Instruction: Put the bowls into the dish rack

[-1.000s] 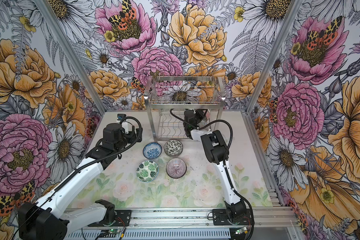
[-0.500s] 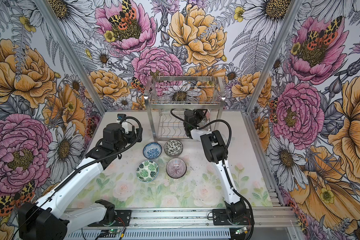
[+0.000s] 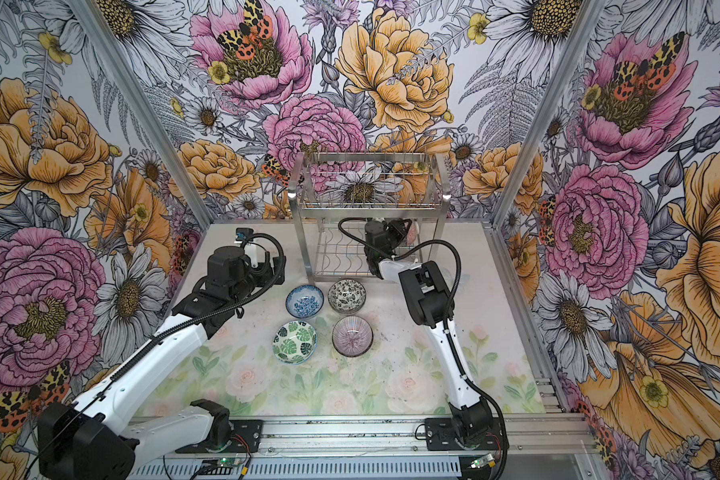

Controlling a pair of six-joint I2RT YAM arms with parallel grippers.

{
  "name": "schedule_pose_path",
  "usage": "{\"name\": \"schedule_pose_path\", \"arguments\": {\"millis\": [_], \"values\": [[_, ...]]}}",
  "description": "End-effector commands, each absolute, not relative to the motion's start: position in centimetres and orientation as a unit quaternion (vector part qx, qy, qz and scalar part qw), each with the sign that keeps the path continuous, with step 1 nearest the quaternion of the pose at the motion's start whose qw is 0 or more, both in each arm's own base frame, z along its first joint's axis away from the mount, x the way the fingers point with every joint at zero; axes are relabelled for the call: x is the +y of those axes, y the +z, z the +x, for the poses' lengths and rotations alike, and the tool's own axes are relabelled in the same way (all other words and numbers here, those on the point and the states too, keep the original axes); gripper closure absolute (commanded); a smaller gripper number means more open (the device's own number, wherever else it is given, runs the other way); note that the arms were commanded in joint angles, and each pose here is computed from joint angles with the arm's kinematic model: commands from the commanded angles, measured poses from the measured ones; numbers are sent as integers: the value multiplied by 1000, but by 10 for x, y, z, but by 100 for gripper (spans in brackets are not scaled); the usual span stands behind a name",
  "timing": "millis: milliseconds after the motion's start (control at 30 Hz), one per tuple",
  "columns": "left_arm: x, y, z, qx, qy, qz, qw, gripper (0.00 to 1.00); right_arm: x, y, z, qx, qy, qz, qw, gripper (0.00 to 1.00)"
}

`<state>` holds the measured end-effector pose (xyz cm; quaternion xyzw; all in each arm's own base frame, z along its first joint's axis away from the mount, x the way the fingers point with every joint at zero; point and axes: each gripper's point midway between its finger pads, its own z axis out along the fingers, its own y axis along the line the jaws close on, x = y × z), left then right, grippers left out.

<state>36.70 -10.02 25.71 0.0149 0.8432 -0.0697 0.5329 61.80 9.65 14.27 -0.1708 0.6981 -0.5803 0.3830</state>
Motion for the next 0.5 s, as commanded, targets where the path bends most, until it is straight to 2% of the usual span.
{"name": "schedule_pose_path", "arguments": {"millis": [0, 300, 433, 467], "values": [[-103, 260, 368, 838, -82, 20, 540, 1, 101, 159, 614, 701, -569, -163, 397, 80], [-101, 264, 365, 836, -84, 18, 543, 1, 99, 177, 608, 700, -566, -156, 406, 75], [-101, 264, 365, 835, -85, 17, 543, 1, 98, 186, 604, 701, -562, -155, 411, 66], [-101, 265, 365, 835, -85, 17, 543, 1, 98, 187, 603, 702, -560, -156, 411, 61]]}}
